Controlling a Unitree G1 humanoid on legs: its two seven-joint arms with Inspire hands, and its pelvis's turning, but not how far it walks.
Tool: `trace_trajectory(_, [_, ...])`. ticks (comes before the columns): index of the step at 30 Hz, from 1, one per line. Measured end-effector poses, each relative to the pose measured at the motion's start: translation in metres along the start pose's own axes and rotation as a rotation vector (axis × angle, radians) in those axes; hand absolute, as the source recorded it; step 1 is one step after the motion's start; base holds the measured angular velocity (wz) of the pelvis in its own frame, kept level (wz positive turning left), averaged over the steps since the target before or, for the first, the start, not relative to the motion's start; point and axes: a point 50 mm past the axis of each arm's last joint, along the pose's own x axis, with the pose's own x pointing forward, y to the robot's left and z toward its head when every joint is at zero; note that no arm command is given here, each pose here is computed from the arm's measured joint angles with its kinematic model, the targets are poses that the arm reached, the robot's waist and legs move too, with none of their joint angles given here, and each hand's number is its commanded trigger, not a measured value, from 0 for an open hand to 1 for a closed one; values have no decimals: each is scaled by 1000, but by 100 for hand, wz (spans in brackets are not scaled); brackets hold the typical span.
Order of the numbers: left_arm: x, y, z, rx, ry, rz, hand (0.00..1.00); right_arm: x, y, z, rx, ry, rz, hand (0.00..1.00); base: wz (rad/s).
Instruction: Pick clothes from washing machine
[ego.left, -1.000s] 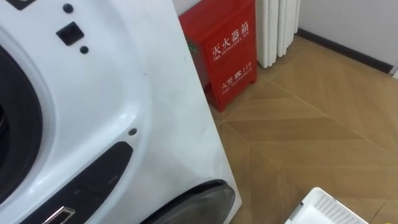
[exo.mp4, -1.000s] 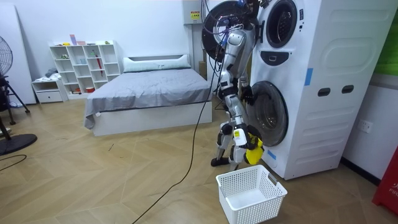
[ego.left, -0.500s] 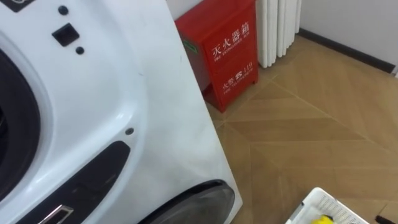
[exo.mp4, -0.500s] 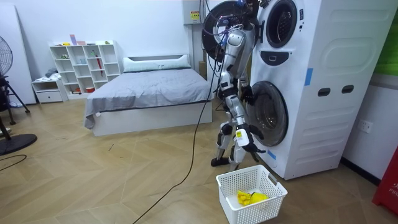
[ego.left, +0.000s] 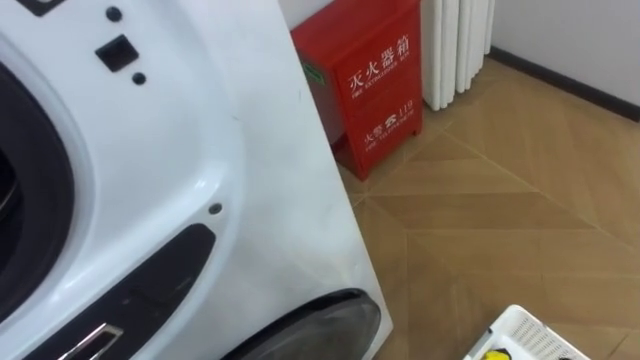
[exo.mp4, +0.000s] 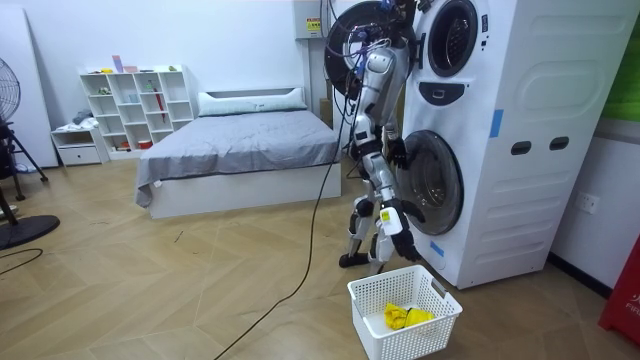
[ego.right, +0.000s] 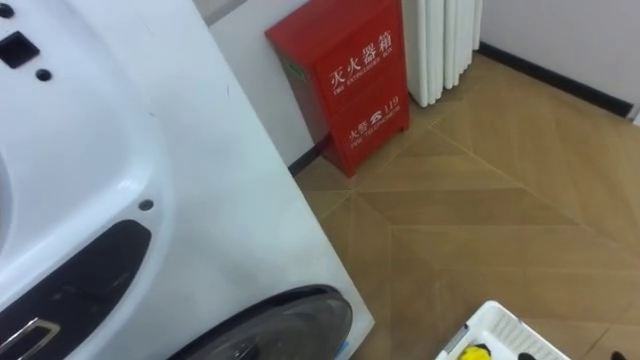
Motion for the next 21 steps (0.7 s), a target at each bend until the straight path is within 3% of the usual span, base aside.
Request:
trace_trajectory(7, [-1, 1, -2, 8, 2, 0, 0, -10, -12, -22, -33, 69, 19, 0, 14])
trace_trajectory(13, [-2, -5, -7, 18, 8, -12, 0, -33, -20, -76, -61, 272, 29, 0, 40])
trace_trajectory(17, [-3, -8, -11, 7, 28, -11, 0, -49, -11, -108, -69, 425, 60, 0, 39])
trace_trajectory(21, [-3, 1, -20, -53, 81, 56, 0, -62, 2, -131, -109, 559, 132, 0, 42])
